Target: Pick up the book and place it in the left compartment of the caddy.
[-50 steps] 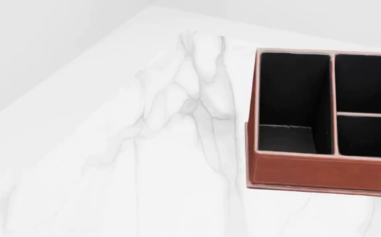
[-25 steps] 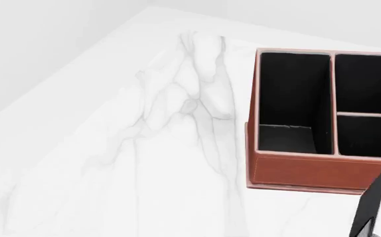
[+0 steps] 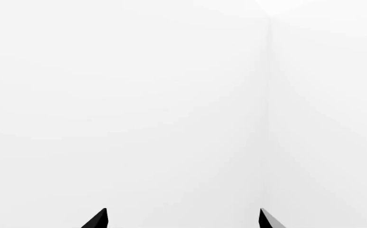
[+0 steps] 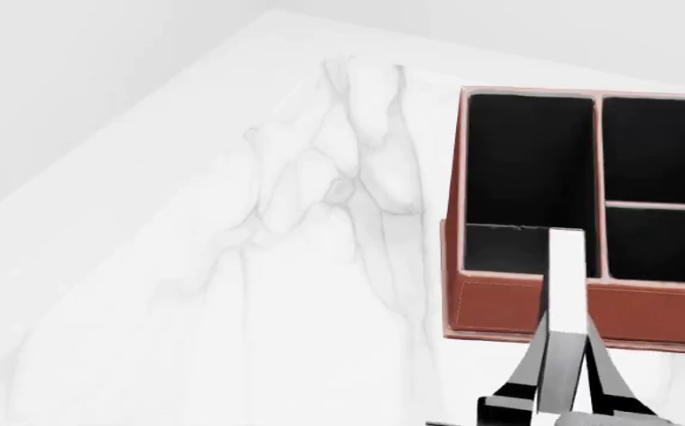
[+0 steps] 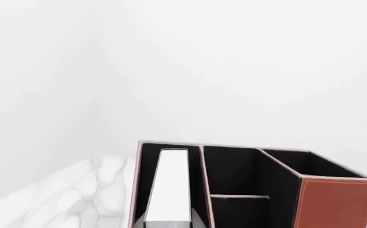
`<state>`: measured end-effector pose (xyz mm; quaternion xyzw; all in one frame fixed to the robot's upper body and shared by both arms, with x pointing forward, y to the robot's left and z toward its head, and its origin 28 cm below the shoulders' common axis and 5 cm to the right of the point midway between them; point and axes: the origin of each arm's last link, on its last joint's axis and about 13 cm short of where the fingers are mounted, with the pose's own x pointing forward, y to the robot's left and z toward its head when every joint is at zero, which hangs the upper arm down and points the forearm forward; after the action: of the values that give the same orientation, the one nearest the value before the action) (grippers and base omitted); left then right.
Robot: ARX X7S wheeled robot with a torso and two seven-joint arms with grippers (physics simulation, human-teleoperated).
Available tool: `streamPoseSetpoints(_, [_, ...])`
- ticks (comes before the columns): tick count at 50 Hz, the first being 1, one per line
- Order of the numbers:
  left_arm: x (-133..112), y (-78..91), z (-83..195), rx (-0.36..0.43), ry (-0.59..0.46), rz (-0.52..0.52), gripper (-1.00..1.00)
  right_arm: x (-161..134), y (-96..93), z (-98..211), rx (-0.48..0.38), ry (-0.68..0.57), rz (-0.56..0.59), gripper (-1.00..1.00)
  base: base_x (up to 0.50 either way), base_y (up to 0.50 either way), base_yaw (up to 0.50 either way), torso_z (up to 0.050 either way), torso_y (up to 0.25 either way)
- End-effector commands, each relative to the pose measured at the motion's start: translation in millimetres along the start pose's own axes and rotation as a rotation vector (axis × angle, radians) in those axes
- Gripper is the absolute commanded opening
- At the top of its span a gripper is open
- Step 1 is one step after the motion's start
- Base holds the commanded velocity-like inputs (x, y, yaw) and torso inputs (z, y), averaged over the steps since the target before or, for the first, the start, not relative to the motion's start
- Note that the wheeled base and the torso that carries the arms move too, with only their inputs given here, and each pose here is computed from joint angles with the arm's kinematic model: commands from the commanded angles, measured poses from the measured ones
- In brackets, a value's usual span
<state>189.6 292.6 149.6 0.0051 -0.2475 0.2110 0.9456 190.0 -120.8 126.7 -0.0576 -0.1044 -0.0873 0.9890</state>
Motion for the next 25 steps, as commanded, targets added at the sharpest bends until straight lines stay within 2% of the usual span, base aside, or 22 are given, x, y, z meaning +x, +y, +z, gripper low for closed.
streamPoseSetpoints(1, [5,1.9,-6,0.008,0.041,0.016,1.0,22,0.2,6,-0.054,-0.001,0.042,-1.0,0.0,0.0,0.0,0.0,0.0])
streamPoseSetpoints(18, [5,2.2,-6,0.008,0.041,0.017,1.0,22,0.2,6,-0.05,-0.005,0.046,-1.0,0.0,0.0,0.0,0.0,0.001])
streamPoseSetpoints(25, [7,2.7,-7,0.007,0.043,0.022,1.0,17,-6.7,42,-0.051,-0.115,0.022,-1.0,0.0,0.0,0.0,0.0,0.001])
